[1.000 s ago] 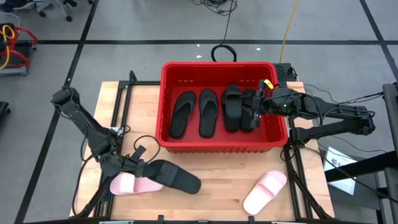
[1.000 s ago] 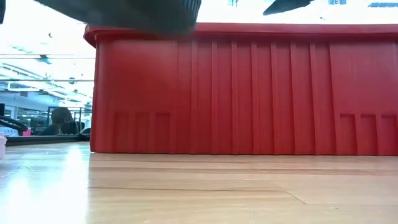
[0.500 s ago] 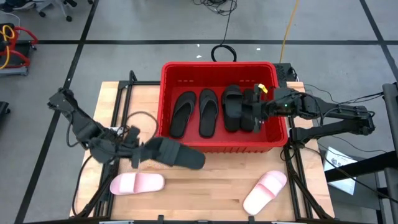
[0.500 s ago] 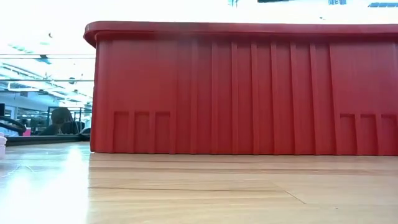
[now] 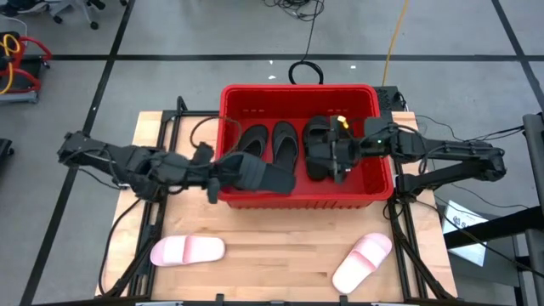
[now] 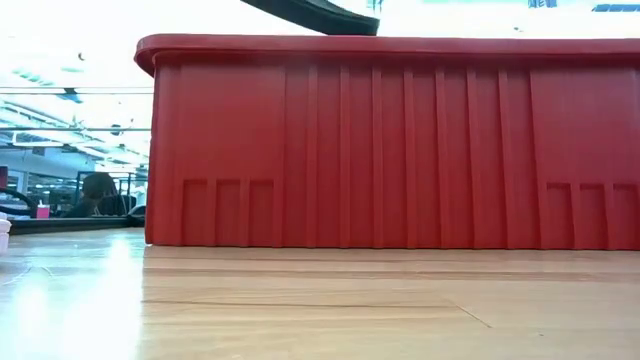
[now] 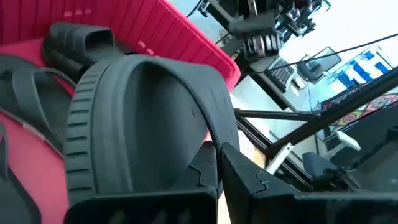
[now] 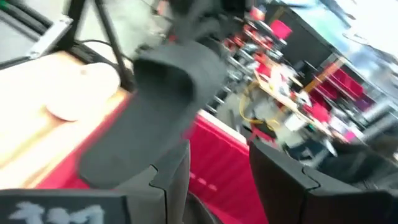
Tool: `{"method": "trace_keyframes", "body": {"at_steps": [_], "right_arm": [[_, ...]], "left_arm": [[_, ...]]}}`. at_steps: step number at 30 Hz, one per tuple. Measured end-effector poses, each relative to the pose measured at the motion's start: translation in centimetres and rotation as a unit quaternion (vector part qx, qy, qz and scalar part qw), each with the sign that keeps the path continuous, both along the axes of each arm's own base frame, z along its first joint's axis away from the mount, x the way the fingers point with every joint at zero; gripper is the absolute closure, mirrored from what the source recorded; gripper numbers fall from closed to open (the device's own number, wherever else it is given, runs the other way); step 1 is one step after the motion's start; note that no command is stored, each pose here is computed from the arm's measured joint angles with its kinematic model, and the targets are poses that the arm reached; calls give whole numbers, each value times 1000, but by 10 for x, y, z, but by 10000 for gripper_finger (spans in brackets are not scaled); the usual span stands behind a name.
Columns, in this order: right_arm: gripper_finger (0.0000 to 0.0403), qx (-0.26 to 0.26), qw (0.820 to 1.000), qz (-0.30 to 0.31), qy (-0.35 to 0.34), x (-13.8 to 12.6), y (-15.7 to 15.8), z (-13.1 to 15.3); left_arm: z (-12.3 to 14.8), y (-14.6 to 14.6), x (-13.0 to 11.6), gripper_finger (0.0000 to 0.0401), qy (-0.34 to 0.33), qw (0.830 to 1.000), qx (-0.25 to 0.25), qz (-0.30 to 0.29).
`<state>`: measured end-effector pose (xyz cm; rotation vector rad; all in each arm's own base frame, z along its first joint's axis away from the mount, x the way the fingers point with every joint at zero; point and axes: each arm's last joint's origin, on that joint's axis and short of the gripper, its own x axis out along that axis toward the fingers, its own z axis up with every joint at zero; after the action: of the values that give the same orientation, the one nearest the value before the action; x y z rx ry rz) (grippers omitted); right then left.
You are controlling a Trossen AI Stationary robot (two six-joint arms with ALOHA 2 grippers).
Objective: Pick and place slides into bin
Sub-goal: Put the black slide into the red bin
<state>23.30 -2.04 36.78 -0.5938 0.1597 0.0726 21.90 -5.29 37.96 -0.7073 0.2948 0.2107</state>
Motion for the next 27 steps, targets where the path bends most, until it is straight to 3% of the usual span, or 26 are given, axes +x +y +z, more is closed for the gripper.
{"method": "trace_keyframes", "body": {"at_steps": [13,27], "right_arm": [[248,-15,999,35,-33,36,-2,-12],[248,-35,997,37,-55,62,-4,-25]], "left_arm": [[-2,31,34,401,-34,998,43,-24],[-11,34,46,401,-19,998,38,-38]]}}
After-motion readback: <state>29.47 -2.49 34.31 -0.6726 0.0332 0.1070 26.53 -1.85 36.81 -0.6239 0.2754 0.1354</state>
